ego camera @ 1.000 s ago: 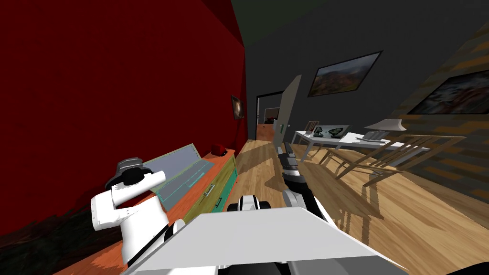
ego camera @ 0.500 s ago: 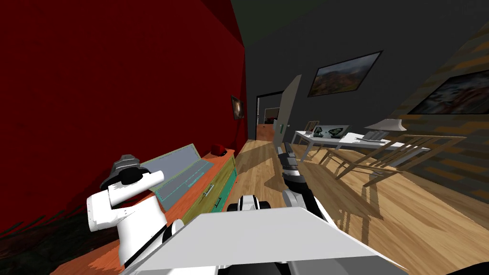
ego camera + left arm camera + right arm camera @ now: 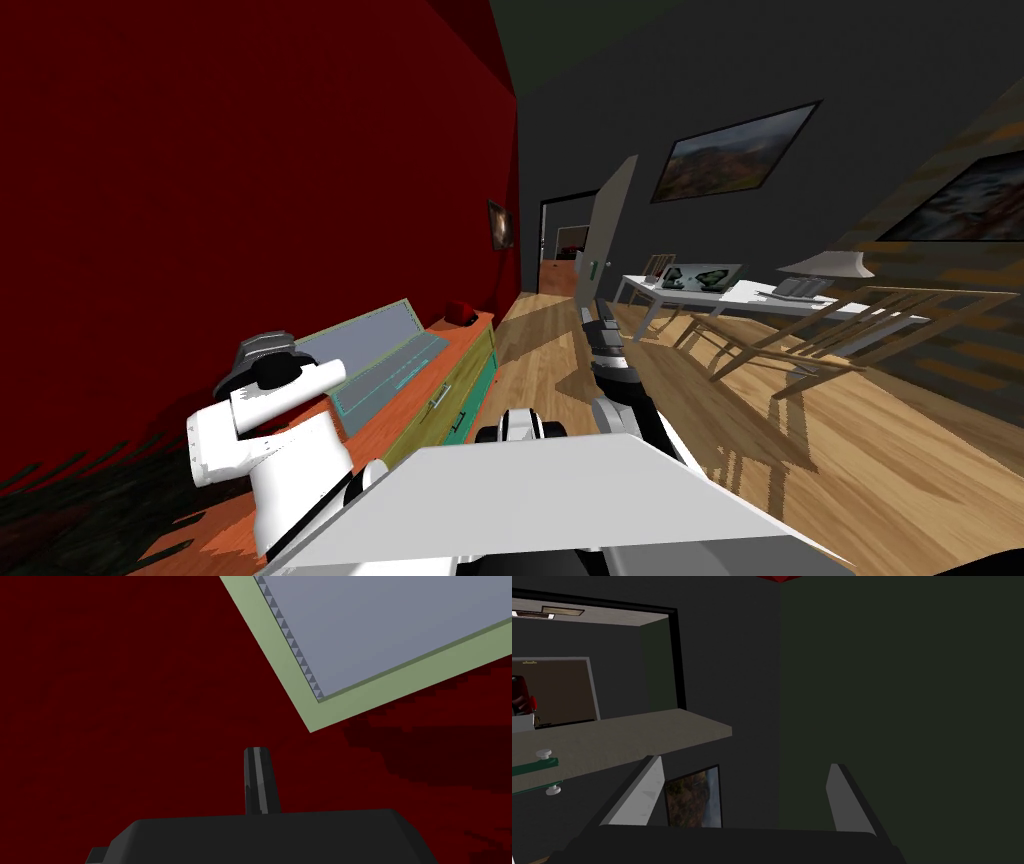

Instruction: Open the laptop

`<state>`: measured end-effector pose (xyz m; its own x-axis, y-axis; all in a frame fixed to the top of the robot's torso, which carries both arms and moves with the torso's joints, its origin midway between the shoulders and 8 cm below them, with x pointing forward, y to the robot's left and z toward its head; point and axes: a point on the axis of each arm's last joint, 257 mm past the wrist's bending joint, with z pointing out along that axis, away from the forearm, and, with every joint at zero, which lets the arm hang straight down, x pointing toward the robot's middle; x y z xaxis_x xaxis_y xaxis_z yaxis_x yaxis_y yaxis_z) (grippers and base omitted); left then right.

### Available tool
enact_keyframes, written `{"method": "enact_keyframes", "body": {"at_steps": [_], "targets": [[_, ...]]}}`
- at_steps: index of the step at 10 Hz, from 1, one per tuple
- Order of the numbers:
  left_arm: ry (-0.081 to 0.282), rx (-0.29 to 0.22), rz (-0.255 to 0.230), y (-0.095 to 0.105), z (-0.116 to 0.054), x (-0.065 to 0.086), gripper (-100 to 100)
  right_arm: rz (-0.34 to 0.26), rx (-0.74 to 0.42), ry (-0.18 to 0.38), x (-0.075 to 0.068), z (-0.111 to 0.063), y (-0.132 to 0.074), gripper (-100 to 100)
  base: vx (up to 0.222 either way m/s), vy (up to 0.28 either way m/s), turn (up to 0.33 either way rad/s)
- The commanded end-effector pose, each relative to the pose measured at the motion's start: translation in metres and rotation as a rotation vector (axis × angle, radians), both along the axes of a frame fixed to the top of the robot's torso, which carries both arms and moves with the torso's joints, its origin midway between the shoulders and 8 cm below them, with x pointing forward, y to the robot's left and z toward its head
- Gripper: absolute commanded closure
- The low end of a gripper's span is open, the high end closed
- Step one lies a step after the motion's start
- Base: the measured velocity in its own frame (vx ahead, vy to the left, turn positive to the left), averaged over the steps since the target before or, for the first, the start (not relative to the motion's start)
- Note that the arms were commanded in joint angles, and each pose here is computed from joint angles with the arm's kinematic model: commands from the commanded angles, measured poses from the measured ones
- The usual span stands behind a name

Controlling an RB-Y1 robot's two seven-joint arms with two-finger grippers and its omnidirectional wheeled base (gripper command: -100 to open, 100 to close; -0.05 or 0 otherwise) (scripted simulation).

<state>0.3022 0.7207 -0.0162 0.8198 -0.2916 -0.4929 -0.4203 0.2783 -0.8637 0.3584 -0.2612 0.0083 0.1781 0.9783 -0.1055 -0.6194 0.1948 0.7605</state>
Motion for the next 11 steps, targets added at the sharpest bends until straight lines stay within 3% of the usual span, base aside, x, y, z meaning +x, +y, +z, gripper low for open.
{"method": "enact_keyframes", "body": {"at_steps": [1, 2, 4, 5, 7, 8, 10, 11], "targets": [[-0.016, 0.035, -0.013, -0.002, 0.003, 0.001, 100, 0.000, 0.000, 0.000, 0.000, 0.000, 0.000, 0, 0.007, -0.023, 0.001], [-0.019, 0.026, -0.008, -0.001, -0.010, -0.003, 100, 0.000, 0.000, 0.000, 0.000, 0.000, 0.000, 0, 0.019, -0.024, 0.063], [-0.036, 0.070, -0.025, -0.005, 0.002, 0.001, 100, 0.000, 0.000, 0.000, 0.000, 0.000, 0.000, 0, 0.018, -0.022, 0.036], [-0.037, 0.060, -0.018, -0.004, -0.012, -0.003, 100, 0.000, 0.000, 0.000, 0.000, 0.000, 0.000, 0, 0.030, -0.021, 0.068], [-0.054, 0.106, -0.036, -0.008, 0.001, 0.000, 100, 0.000, 0.000, 0.000, 0.000, 0.000, 0.000, 0, 0.019, -0.030, 0.026], [-0.055, 0.095, -0.030, -0.008, -0.013, -0.004, 100, 0.000, 0.000, 0.000, 0.000, 0.000, 0.000, 0, 0.026, -0.025, 0.060], [-0.072, 0.141, -0.048, -0.013, -0.001, -0.001, 100, 0.000, 0.000, 0.000, 0.000, 0.000, 0.000, 0, 0.027, -0.029, 0.022], [-0.072, 0.128, -0.042, -0.012, -0.016, -0.005, 100, 0.000, 0.000, 0.000, 0.000, 0.000, 0.000, 0, 0.030, -0.029, 0.057]]}}
